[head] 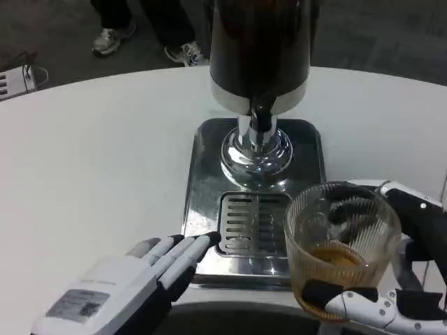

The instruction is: Grasp the cup under the faucet to collect the drink, then remove the cup.

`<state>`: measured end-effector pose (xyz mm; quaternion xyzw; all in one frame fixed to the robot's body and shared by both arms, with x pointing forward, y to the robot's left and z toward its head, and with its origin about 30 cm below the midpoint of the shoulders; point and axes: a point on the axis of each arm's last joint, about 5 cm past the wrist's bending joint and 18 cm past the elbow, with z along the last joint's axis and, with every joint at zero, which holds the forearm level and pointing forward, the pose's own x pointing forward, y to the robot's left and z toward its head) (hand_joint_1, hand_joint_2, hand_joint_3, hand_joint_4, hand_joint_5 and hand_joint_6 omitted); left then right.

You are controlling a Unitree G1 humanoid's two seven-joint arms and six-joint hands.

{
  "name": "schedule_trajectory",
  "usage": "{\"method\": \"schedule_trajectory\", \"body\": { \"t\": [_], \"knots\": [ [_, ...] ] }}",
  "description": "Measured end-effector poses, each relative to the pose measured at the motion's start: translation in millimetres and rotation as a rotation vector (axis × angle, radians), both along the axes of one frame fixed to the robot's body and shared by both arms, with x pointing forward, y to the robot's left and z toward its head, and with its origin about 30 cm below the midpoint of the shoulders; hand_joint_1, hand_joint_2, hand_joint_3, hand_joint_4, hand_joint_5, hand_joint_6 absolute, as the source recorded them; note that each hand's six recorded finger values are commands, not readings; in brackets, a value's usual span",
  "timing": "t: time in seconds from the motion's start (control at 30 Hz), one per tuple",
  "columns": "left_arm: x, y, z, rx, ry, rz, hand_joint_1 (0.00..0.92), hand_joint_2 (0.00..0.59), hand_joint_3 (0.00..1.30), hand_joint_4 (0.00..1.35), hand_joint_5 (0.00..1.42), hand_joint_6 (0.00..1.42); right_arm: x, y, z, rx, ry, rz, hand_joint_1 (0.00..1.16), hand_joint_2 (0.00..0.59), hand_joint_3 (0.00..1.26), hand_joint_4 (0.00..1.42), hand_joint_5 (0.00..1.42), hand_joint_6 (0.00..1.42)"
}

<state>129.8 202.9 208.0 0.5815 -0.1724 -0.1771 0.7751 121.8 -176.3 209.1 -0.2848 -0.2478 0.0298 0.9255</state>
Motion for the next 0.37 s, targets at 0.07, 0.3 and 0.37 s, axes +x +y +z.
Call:
{"method": "schedule_trajectory", "body": {
  "t": [0.07,0.3,0.37],
  "knots": [
    [-0.4,0.2,-0.3,0.000,0.003,0.001,0.000,0.079,0.00,0.00,0.00,0.00,-0.2,0.1,-0.1,0.000,0.000,-0.002,0.95,0.250,1.19,1.42,1.42,1.42],
    [-0.7,1.9,0.6,0.009,0.006,0.007,0.000,0.079,0.00,0.00,0.00,0.00,-1.7,0.7,-0.3,0.001,0.002,-0.003,0.94,0.250,1.19,1.42,1.42,1.42],
    [-1.0,2.4,0.5,0.007,0.009,0.008,0.000,0.079,0.00,0.00,0.00,0.00,-2.1,0.7,-0.7,0.001,0.005,-0.005,0.94,0.249,1.19,1.42,1.42,1.42]
  ]
}}
